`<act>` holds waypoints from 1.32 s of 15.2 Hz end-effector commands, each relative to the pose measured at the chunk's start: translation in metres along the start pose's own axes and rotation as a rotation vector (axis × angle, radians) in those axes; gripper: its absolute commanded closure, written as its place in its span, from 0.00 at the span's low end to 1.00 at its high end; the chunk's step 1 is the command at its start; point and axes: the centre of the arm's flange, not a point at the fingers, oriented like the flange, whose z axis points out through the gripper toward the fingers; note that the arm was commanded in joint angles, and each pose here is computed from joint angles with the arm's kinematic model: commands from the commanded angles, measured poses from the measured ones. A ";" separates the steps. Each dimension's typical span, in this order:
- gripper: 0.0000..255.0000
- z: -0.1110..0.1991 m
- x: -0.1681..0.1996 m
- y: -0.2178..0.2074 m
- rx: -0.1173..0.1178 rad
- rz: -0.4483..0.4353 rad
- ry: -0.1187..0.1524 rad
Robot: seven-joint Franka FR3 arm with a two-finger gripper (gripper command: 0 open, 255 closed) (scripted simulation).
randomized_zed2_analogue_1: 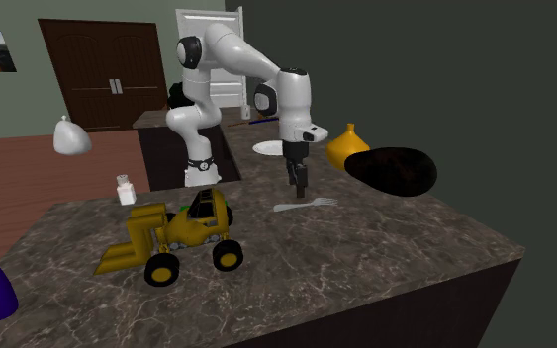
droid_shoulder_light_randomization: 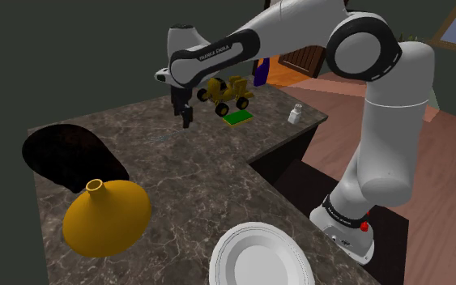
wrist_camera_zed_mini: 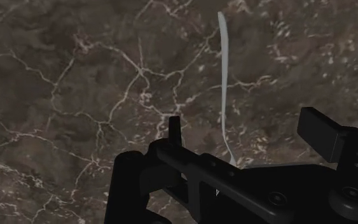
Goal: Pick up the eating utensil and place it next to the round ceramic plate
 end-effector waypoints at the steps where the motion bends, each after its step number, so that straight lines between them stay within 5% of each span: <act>1: 0.00 0.010 0.006 0.000 0.001 -0.021 0.000; 7: 0.00 0.045 0.006 0.000 0.001 -0.021 0.000; 15: 0.00 0.045 0.006 0.000 0.001 -0.021 0.000; 16: 1.00 0.045 0.006 0.000 0.001 -0.021 0.000; 20: 1.00 0.045 0.006 0.000 0.001 -0.021 0.000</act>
